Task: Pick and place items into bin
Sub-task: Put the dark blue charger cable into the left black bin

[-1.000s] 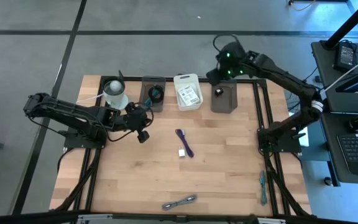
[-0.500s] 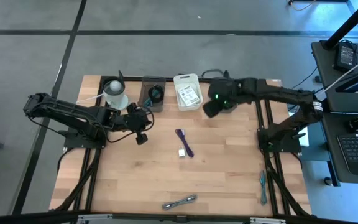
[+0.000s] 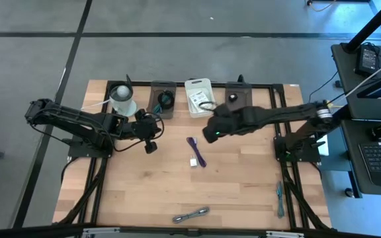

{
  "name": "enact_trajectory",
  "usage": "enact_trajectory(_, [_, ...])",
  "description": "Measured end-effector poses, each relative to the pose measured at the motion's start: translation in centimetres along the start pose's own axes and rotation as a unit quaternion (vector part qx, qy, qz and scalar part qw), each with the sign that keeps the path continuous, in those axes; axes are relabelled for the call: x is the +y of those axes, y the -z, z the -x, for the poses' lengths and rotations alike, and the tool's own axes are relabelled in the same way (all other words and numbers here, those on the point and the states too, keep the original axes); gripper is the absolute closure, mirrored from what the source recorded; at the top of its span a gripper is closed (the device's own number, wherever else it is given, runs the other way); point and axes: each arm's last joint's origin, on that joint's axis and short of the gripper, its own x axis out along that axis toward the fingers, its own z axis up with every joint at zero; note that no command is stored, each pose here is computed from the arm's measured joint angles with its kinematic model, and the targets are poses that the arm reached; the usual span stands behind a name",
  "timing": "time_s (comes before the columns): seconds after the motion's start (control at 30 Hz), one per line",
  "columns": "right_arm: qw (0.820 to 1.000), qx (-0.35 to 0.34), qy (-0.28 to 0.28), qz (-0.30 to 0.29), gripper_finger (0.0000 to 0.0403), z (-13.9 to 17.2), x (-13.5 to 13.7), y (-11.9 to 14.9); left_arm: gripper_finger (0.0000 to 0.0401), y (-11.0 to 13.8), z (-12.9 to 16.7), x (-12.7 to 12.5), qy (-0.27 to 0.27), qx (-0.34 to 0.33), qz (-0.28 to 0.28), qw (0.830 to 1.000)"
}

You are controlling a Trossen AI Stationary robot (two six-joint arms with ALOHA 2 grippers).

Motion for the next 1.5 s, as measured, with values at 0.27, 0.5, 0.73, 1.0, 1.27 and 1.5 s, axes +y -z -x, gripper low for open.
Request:
enact_trajectory(0.27, [0.999,0.034,-0.02,0.033,0.0222,-4.7,3.2,1.0,0.0392,0.0,0.0,0.0,0.0,0.0,0.0,1.0])
enact_trajectory(0.5, [0.992,0.097,0.021,0.074,0.0199,-4.9,2.6,2.4,0.0382,-0.2,0.0,-0.1,0.004,-0.011,0.015,1.0])
enact_trajectory(0.73, [0.983,0.121,0.042,0.13,0.0199,-4.0,2.6,6.1,0.0343,-0.9,0.1,-0.5,0.05,-0.036,0.017,0.998])
enact_trajectory(1.0, [0.989,0.112,0.012,0.097,0.0199,-2.7,-1.0,12.0,0.0254,-1.9,-0.4,-1.0,0.052,-0.078,0.076,0.993])
enact_trajectory(1.27, [0.992,0.1,-0.04,0.072,0.0199,-1.5,-6.8,14.8,0.0238,-3.5,-1.8,-1.7,0.037,-0.099,0.108,0.989])
enact_trajectory(1.5, [0.989,0.093,-0.081,0.083,0.0199,-0.2,-10.4,15.6,0.0241,-9.2,-5.8,-3.0,0.047,-0.073,0.041,0.995])
